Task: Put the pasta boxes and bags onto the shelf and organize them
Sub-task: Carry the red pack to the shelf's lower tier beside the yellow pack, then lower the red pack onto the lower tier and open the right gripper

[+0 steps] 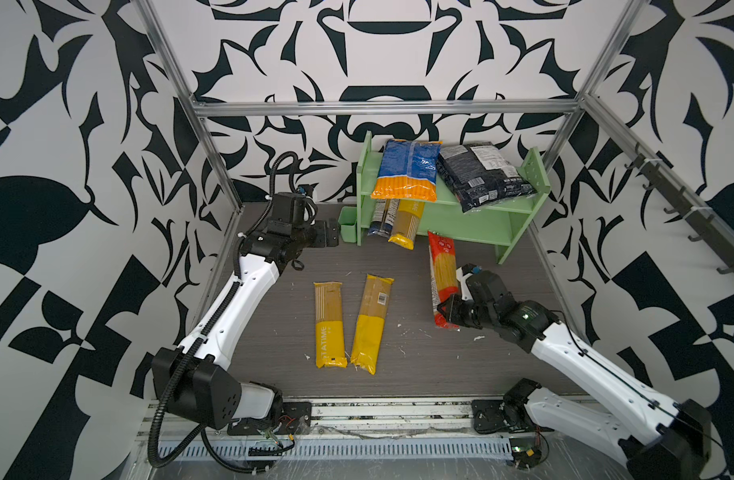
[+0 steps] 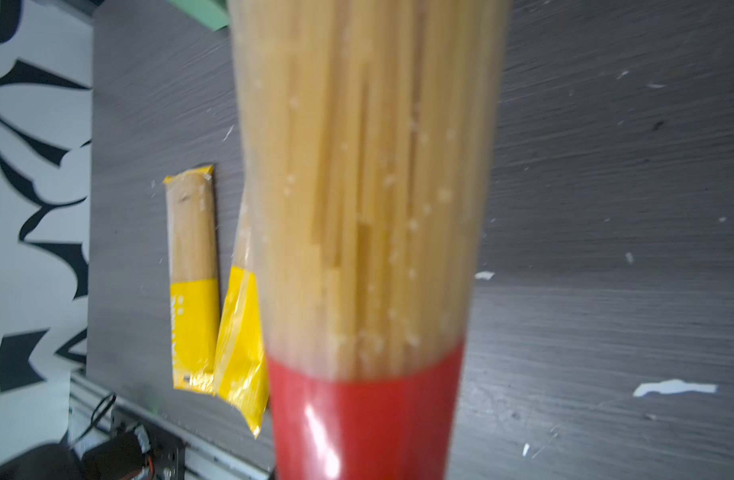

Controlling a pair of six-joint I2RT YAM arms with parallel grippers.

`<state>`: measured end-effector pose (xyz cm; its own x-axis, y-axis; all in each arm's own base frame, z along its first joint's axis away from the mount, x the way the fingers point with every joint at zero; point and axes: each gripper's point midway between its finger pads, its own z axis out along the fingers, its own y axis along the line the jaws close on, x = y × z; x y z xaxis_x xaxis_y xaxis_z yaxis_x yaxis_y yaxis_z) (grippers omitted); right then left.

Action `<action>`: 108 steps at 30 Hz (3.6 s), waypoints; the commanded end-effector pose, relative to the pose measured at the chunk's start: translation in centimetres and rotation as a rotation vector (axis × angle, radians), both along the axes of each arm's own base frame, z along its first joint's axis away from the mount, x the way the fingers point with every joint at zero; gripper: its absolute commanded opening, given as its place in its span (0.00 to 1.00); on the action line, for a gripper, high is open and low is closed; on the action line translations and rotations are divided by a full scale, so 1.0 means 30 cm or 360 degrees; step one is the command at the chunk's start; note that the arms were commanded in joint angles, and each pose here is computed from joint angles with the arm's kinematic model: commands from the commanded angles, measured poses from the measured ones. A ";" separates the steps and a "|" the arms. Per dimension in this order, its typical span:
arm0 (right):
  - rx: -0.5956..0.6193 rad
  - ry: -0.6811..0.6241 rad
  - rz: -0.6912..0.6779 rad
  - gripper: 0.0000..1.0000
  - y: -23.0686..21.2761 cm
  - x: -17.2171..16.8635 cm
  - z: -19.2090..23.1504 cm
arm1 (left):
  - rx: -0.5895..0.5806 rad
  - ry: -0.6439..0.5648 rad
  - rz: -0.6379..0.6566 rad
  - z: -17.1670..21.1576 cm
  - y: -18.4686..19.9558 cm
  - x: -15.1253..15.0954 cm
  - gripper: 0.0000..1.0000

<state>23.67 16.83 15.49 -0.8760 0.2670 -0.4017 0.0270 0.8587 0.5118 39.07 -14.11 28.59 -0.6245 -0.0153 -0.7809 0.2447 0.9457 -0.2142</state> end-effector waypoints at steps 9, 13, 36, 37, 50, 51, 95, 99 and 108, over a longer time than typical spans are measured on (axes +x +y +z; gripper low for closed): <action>0.0251 -0.0536 0.0030 0.00 0.050 0.267 0.365 | 0.0030 -0.0088 0.0004 0.068 0.016 0.006 0.99; 0.0283 -0.0544 0.0004 0.00 0.031 0.307 0.367 | 0.0062 -0.0089 0.0011 0.064 0.025 0.002 0.99; 0.0555 -0.0671 -0.0061 0.00 -0.025 0.645 0.432 | 0.0109 -0.0104 0.0051 0.079 0.043 0.047 0.99; 0.0561 -0.0671 -0.0057 0.00 -0.023 0.659 0.431 | 0.0112 -0.0108 0.0055 0.081 0.045 0.053 0.99; 0.0711 -0.0676 -0.0023 0.00 0.000 0.802 0.437 | 0.0140 -0.0123 0.0099 0.092 0.072 0.076 0.99; 0.0724 -0.0671 -0.0019 0.00 0.005 0.811 0.437 | 0.0141 -0.0120 0.0100 0.089 0.073 0.076 0.99; 0.0604 -0.0316 -0.0111 0.50 -0.049 0.626 0.203 | 0.0001 -0.0051 0.0089 0.045 0.093 0.003 0.99; 0.0584 -0.0289 -0.0046 0.50 -0.040 0.660 0.189 | -0.0009 -0.0060 0.0080 0.056 0.091 -0.004 0.99; 0.0590 -0.0286 -0.0022 0.49 -0.105 0.740 0.220 | 0.0019 -0.0068 0.0093 0.067 0.105 -0.019 0.99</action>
